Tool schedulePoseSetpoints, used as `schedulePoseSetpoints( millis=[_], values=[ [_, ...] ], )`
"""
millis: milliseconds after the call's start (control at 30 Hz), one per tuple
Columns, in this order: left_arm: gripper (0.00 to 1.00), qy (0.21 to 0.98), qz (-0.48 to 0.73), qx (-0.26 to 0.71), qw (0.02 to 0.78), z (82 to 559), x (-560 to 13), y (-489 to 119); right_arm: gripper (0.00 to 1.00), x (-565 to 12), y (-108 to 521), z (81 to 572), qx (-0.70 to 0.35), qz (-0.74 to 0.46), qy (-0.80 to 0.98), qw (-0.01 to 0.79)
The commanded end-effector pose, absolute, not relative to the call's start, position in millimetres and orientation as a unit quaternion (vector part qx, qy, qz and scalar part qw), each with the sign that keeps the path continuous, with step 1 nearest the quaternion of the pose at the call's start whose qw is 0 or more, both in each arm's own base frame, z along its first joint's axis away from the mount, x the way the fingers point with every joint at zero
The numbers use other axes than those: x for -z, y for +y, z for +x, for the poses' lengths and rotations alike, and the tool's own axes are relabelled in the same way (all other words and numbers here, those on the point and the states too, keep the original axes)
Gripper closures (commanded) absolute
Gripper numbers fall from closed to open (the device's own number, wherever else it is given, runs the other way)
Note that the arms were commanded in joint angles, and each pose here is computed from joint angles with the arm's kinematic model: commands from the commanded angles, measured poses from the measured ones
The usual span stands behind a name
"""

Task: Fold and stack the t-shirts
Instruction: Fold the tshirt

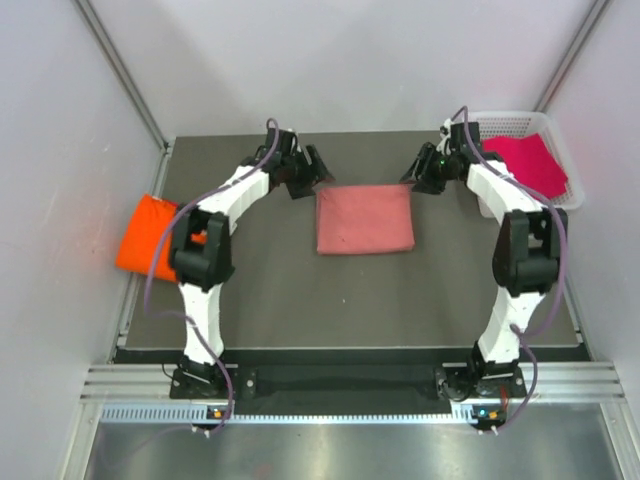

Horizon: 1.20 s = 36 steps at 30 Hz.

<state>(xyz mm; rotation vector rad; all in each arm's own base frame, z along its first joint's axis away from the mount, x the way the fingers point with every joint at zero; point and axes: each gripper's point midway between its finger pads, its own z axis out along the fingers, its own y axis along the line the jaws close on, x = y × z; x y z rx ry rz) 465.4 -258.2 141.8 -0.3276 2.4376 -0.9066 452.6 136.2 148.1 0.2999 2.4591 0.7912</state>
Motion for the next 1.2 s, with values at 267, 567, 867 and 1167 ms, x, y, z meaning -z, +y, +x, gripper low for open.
schedulePoseSetpoints(
  millis=[267, 567, 867, 1167],
  values=[
    [0.02, 0.904, -0.094, 0.252, 0.333, 494, -163, -214, 0.0, -169, 109, 498, -0.248, 0.109, 0.853, 0.445],
    [0.06, 0.914, -0.105, 0.029, 0.391, 422, -151, -124, 0.0, -172, 110, 421, -0.247, 0.063, 0.852, 0.457],
    [0.25, 0.925, -0.077, -0.12, 0.353, 390, -101, -89, 0.0, -168, 111, 371, -0.251, 0.047, 0.835, 0.487],
    [0.33, 0.921, -0.039, -0.269, 0.28, 382, -63, -53, 0.02, -142, 116, 368, -0.257, 0.05, 0.839, 0.477]
  ],
)
